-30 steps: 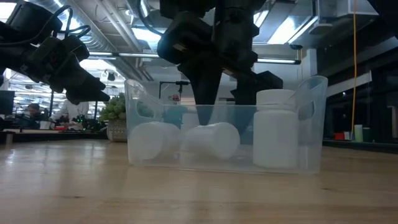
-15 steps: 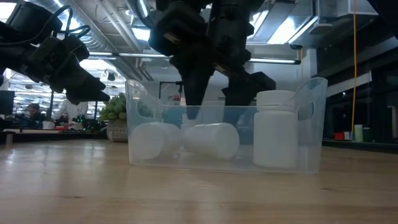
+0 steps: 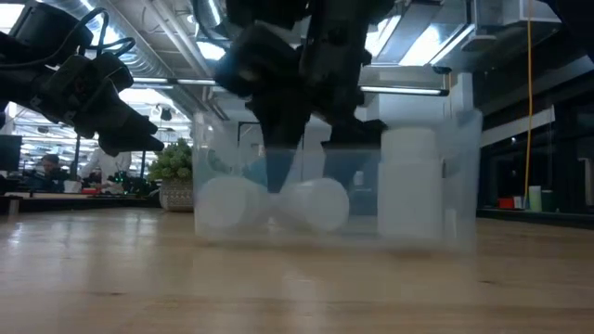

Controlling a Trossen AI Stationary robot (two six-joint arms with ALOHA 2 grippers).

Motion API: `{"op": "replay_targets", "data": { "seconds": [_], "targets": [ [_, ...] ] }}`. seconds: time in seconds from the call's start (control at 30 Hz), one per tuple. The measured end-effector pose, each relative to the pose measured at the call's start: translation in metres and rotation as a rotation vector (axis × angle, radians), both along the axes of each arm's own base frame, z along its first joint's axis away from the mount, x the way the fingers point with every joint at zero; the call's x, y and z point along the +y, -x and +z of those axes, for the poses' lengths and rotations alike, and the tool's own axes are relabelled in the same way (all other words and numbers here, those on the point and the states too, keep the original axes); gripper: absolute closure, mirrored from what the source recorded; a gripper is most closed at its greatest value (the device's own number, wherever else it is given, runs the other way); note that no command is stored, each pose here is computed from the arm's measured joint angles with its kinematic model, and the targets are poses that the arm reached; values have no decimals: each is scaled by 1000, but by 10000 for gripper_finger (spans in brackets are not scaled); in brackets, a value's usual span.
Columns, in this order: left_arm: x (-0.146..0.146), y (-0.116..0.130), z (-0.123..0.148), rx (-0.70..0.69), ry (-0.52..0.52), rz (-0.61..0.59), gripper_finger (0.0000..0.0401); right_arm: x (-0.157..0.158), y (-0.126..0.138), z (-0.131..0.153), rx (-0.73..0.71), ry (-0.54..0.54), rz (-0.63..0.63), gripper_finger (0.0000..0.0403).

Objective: Pick and place pill bottles into a basket
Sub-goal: Adjust the white medicine bottle on the transparent bin

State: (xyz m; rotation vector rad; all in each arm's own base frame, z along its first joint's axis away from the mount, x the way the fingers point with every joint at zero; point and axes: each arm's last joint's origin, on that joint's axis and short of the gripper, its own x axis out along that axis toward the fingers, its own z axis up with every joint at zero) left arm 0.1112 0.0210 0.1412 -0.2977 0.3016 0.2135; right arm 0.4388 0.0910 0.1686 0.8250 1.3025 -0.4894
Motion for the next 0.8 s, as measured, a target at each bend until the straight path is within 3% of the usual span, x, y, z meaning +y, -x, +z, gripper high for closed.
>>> {"op": "replay_targets", "data": {
  "seconds": [0.13, 0.8],
  "targets": [
    [0, 0, 0, 0, 0, 0, 148, 1, -1, -12, 34, -17, 12, 129],
    [0, 0, 0, 0, 0, 0, 148, 3, 4, -13, 79, 13, -10, 129]
  ]
}}
